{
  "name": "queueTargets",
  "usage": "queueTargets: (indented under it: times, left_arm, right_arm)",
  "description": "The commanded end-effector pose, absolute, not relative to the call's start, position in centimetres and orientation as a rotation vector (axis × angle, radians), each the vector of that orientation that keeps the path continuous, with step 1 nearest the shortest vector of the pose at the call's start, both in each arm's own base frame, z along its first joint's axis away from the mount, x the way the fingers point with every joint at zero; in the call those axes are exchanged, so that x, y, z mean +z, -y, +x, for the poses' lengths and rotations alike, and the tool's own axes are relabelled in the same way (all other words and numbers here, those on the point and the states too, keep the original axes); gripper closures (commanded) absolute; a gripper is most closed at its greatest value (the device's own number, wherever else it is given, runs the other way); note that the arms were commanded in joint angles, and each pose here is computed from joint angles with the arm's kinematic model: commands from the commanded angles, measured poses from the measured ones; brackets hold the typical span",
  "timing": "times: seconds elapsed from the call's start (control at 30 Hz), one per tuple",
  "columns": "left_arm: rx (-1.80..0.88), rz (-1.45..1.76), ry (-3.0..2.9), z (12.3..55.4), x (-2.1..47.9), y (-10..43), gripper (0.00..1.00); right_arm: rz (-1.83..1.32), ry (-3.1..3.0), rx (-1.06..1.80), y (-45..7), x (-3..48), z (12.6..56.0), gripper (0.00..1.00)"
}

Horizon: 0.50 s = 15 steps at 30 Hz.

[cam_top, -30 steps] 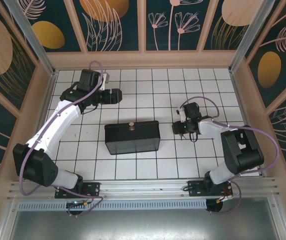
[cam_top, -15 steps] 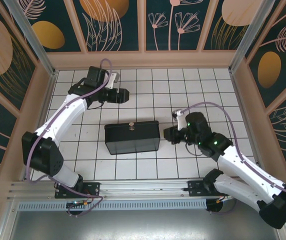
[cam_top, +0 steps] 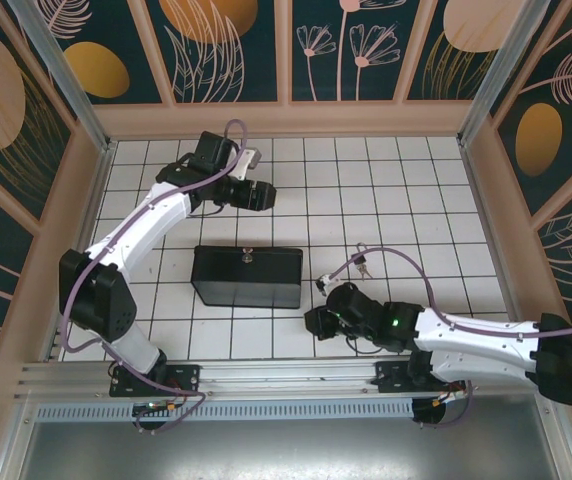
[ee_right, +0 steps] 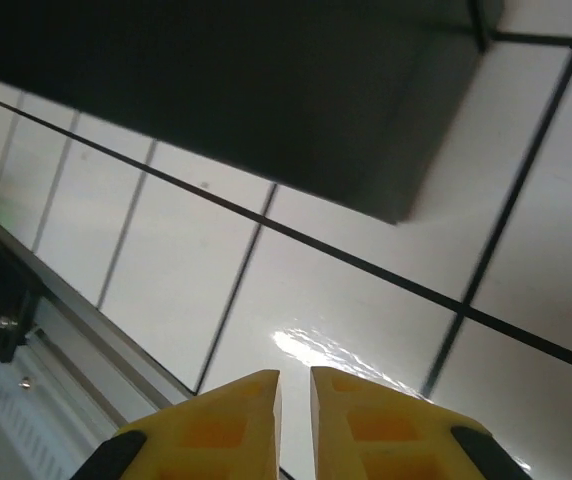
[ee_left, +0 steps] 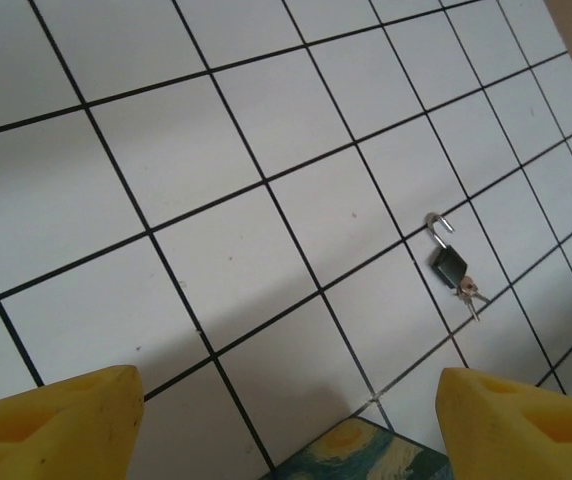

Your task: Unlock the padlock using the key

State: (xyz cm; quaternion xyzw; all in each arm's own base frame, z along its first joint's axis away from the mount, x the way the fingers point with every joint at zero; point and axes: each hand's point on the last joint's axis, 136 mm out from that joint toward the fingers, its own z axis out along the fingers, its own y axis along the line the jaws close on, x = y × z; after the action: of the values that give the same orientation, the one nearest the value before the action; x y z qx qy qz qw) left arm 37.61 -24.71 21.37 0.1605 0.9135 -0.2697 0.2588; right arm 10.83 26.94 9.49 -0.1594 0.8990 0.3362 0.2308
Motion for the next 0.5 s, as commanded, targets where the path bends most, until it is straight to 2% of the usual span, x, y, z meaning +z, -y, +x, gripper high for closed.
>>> queueTargets:
  times: [0.0, 0.17, 0.27, 0.47]
  left_arm:
    - [-0.669, 0.435, -2.496, 38.6, 21.2, 24.4, 0.23]
    - [-0.718, 0.424, -2.496, 38.4, 21.4, 24.9, 0.24]
    - [-0.711, 0.426, -2.514, 37.6, 21.0, 24.4, 0.24]
    - [-0.807, 0.489, -2.552, 33.9, 19.7, 24.8, 0.24]
  right_arm:
    - [-0.376, -2.306, 1.014, -28.8, 12.3, 11.2, 0.84]
    - [-0.351, -2.211, 1.118, -32.0, 13.0, 10.7, 0.89]
    - [-0.279, -2.188, 1.072, -32.5, 12.2, 11.8, 0.97]
    - [-0.219, -1.929, 1.015, -33.6, 13.7, 15.0, 1.00]
